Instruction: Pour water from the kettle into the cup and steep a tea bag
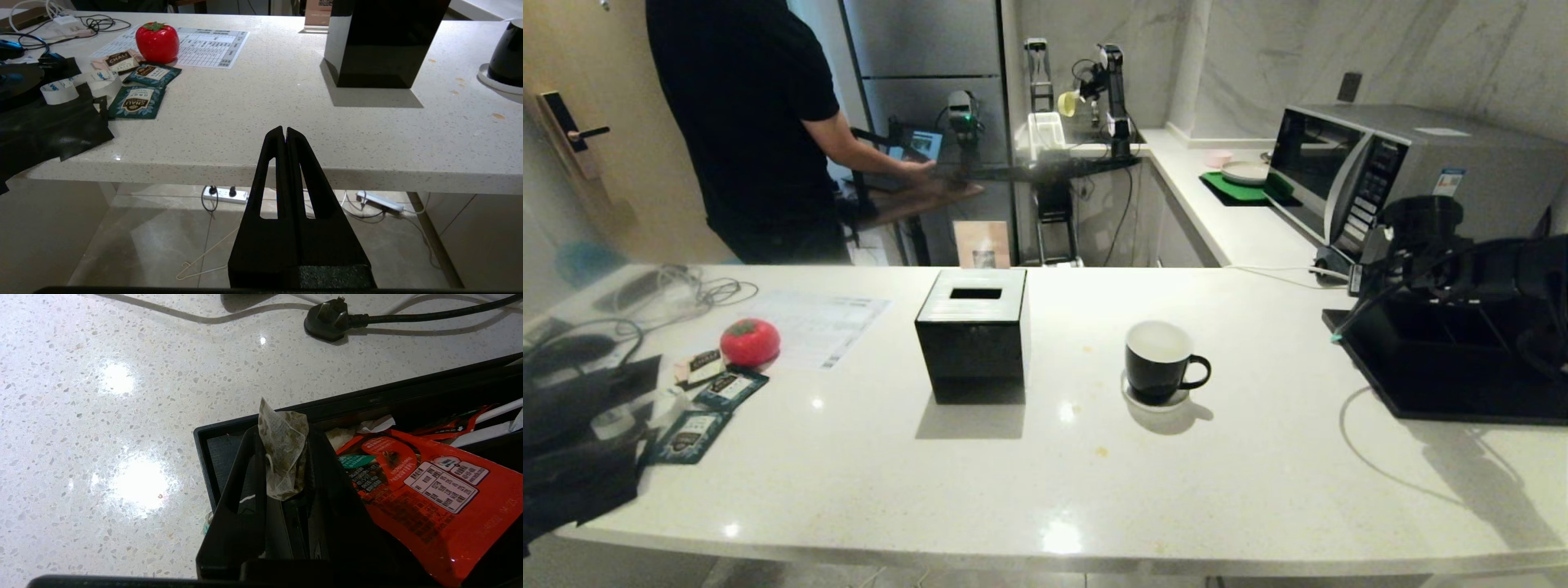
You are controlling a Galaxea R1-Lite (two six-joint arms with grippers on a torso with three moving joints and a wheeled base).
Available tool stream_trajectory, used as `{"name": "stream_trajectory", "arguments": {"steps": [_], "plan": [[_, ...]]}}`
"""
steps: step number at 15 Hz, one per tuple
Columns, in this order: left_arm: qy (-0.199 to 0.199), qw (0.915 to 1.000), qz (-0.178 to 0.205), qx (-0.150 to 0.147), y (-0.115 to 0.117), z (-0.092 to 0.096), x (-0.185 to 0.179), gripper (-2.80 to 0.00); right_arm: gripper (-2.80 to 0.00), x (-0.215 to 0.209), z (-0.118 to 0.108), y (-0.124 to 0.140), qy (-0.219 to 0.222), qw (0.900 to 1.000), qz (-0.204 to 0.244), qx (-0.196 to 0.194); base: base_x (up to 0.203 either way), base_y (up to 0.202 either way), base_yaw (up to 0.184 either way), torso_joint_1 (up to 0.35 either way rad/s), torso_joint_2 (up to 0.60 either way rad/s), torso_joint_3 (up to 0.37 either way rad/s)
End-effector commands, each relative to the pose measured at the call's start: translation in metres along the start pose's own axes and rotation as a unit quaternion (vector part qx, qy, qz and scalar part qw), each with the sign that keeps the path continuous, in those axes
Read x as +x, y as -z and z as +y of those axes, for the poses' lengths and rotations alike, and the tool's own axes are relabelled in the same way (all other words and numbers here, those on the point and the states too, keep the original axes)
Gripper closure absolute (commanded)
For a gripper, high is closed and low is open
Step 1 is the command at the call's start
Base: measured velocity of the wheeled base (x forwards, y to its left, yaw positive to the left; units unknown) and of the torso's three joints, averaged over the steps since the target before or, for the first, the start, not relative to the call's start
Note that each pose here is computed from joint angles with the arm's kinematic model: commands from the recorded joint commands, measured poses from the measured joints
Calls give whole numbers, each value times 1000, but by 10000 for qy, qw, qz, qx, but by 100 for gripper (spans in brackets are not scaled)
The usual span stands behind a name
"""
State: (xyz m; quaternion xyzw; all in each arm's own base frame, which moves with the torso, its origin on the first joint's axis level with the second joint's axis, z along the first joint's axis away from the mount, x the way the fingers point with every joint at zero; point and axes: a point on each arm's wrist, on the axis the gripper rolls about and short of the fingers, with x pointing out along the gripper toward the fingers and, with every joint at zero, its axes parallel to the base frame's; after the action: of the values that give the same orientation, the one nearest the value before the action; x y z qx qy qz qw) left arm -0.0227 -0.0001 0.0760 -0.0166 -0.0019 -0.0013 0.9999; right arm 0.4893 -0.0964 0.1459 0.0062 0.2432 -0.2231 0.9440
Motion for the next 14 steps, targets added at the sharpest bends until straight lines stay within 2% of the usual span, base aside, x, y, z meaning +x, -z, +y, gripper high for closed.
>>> {"name": "stream_trajectory", "arguments": {"steps": [1,14], "plan": [[3,10000,-1,-3,0,0,0,0,0,-2,0,-2,-5,10000,-25,4,0,0,0,0,0,0],[2,10000,4,-3,0,0,0,0,0,-14,-3,-15,2,9997,-214,88,0,0,0,0,0,0]]}}
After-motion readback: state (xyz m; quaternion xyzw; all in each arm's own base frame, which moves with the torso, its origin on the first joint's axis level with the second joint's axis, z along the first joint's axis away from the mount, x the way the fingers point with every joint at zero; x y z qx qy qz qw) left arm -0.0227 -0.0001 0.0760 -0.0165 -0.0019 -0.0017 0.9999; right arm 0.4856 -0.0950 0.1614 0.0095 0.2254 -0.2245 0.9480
